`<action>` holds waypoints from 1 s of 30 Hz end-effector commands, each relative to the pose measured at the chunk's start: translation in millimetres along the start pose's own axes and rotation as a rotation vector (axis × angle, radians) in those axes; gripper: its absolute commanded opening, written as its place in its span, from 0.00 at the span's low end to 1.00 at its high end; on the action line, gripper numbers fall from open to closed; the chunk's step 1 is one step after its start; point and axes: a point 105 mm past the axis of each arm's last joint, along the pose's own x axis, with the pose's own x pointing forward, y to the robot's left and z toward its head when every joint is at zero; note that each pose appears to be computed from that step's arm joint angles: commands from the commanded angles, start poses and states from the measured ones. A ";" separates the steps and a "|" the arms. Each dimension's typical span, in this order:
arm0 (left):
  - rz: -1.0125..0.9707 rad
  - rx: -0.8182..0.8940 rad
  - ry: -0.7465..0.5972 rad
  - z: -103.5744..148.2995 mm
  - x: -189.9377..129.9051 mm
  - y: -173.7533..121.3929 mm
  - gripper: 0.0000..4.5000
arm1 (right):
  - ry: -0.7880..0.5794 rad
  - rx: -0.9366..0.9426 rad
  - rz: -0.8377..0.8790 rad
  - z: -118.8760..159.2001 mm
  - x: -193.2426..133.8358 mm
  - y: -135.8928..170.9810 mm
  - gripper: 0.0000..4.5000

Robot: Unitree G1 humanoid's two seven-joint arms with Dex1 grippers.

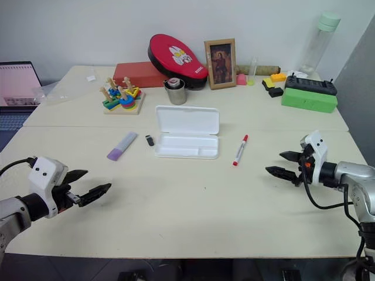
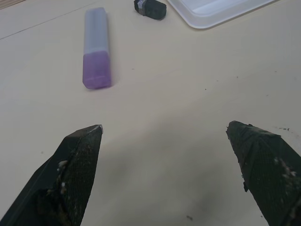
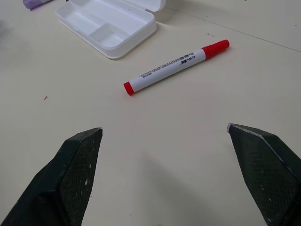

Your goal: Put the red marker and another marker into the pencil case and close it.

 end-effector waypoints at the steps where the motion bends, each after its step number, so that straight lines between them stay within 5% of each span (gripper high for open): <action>1: 0.022 0.004 -0.017 4.9 -7.8 1.8 1.00 | -0.010 -0.032 0.012 8.6 -1.8 1.8 0.99; 30: 0.029 0.016 0.006 1.6 -5.0 1.4 1.00 | 0.001 -0.044 0.075 9.5 2.9 7.0 0.99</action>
